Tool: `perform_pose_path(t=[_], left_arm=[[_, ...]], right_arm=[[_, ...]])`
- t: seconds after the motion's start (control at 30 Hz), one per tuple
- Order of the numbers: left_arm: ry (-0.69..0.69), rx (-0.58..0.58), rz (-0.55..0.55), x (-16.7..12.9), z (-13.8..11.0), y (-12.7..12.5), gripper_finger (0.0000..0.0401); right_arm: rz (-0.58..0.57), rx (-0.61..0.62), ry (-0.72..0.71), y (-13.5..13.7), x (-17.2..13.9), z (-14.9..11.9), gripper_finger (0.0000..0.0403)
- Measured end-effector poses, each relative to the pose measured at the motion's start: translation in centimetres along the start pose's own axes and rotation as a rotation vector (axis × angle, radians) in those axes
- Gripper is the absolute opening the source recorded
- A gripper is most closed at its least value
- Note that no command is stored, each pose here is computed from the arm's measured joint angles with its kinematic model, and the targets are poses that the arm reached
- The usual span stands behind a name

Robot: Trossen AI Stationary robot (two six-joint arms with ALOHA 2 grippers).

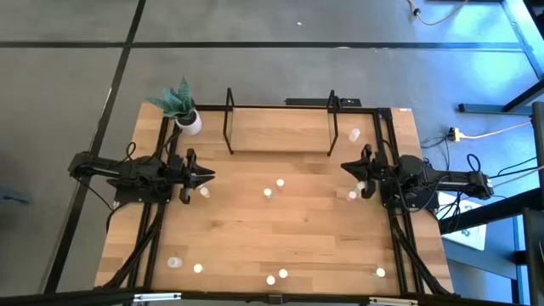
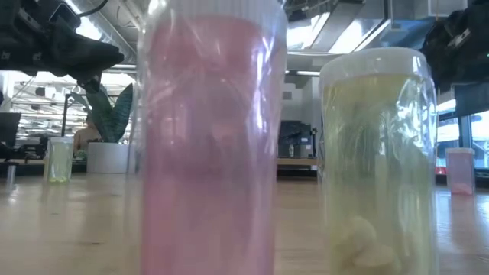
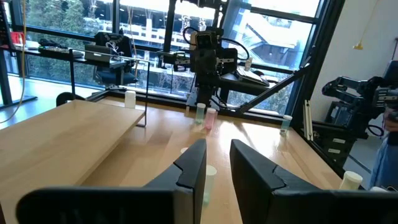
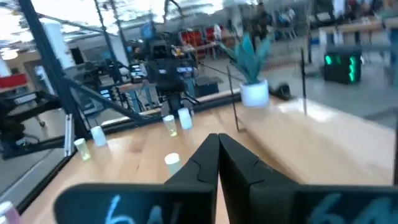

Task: Pick and place medicine bottles onto shelf by color
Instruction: Put the top right blue pill bottle on the shelf

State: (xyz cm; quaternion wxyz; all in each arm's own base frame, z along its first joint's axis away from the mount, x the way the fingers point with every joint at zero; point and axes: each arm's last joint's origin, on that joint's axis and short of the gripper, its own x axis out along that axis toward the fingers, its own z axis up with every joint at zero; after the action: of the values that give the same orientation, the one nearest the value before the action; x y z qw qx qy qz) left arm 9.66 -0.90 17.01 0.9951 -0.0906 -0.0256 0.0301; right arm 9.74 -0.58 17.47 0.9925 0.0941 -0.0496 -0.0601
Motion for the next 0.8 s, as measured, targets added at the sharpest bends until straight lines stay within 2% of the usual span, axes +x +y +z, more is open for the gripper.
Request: perform_pose_path(t=[0.17,0.33,0.47,0.6,0.8], left_arm=[[0.000,0.000,0.000,0.0,0.0,0.0,0.0066],[0.000,0.000,0.000,0.0,0.0,0.0,0.0066],[0.000,0.000,0.000,0.0,0.0,0.0,0.0066],[0.000,0.000,0.000,0.0,0.0,0.0,0.0066],[0.000,0.000,0.000,0.0,0.0,0.0,0.0066]], right_arm=[[0.049,-0.183,-0.058,0.5,-0.3,2.4,0.0004],[-0.056,-0.260,-0.066,0.9,-0.7,6.1,0.0002],[-0.099,-0.311,0.075,1.3,-0.5,8.5,0.0002],[-0.201,-0.234,0.212,1.6,0.5,10.9,0.0002],[-0.233,-0.219,0.450,2.3,3.0,13.4,0.0001]])
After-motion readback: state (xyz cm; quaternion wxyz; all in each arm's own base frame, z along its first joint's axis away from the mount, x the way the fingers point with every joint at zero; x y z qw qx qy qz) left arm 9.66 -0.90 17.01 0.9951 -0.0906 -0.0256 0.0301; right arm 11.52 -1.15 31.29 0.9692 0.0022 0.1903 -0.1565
